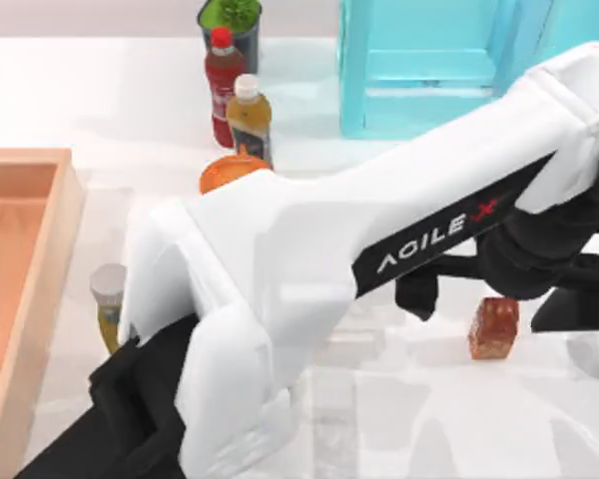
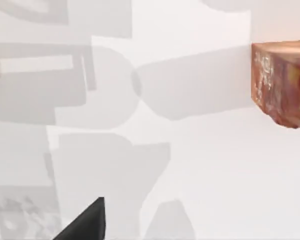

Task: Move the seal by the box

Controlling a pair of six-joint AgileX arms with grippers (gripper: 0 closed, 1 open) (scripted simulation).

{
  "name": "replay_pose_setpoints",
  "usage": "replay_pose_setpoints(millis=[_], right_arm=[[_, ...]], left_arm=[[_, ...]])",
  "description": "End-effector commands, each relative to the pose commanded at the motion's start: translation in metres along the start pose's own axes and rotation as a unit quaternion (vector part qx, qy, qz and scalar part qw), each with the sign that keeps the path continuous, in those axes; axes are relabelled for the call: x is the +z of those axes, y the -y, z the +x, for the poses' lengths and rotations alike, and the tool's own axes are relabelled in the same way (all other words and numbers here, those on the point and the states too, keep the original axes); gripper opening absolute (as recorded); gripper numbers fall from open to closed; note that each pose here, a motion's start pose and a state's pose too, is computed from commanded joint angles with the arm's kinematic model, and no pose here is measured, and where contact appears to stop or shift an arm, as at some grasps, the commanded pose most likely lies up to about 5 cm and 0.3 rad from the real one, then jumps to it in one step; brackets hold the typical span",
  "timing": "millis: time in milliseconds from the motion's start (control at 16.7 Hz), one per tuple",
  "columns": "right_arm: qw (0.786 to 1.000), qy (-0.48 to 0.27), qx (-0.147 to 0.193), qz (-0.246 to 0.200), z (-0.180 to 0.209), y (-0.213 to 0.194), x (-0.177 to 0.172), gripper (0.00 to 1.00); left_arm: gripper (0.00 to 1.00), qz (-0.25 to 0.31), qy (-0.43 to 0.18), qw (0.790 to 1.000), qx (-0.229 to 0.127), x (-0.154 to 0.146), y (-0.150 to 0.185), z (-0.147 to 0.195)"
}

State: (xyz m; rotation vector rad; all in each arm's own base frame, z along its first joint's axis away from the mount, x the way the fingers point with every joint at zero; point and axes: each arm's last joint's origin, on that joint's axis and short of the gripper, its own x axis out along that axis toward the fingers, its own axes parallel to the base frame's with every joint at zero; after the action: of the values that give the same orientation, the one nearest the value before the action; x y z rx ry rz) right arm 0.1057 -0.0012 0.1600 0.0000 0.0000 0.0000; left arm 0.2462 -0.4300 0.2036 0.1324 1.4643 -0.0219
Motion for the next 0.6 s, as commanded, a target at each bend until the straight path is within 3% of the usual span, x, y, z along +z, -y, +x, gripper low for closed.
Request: replay_pose_setpoints(millis=[300,600], right_arm=[[1.0,0.0,0.0,0.0,0.0,0.0,0.0,1.0],[1.0,0.0,0.0,0.0,0.0,0.0,0.0,1.0]], left_arm=[[1.0,-0.038,0.043,0.998,-0.029,-0.001,0.014,-0.01],[1.0,-0.043,0.049,0.997,-0.034,-0.001,0.015,-0.012]])
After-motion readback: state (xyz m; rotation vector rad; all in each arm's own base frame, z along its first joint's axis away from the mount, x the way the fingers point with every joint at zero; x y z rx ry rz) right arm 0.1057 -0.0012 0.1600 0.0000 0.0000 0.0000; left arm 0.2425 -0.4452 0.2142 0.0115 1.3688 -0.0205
